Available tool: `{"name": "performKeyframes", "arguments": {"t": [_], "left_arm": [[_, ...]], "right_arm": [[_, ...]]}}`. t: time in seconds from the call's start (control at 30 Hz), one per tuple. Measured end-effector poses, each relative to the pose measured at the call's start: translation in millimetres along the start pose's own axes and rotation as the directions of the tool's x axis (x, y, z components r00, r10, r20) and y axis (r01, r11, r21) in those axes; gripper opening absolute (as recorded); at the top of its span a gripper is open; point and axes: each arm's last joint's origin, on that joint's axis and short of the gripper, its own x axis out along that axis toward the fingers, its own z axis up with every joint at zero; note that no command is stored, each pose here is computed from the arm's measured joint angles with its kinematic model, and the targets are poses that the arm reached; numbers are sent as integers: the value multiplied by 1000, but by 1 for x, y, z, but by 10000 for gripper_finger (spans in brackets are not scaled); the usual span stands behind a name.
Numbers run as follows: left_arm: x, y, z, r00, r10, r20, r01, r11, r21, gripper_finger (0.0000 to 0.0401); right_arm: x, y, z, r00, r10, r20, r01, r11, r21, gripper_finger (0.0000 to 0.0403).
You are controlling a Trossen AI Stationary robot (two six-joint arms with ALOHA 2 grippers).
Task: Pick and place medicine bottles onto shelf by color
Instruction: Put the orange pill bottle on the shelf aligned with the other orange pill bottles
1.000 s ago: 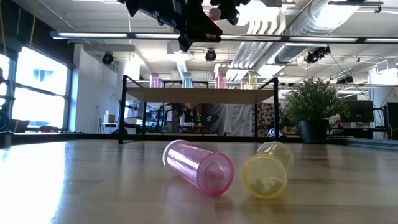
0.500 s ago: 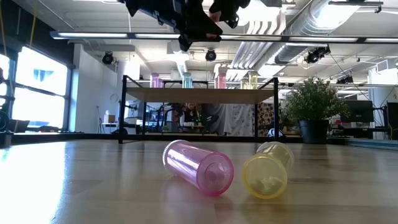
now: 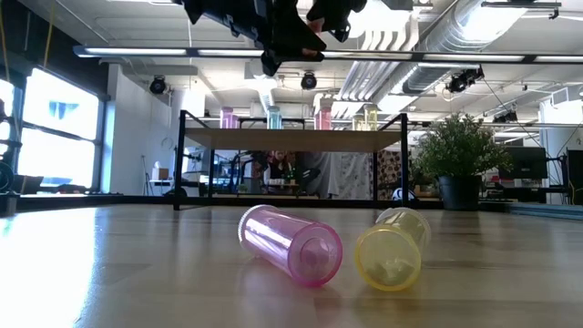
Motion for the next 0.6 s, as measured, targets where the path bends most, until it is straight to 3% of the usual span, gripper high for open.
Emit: {"name": "performKeyframes", "arguments": {"t": [0.43,0.6], "left_arm": [[-1,-2,-3,1000,2,-31,-3,1000,-22,217],[-9,2,-1,999,6,-36,-9,997,-75,237]], "right_arm": [[-1,-1,-5,996,-68,-62,69,998,13,103],[-4,-2,-10,987,-116,-109,114,993,-27,103]]}}
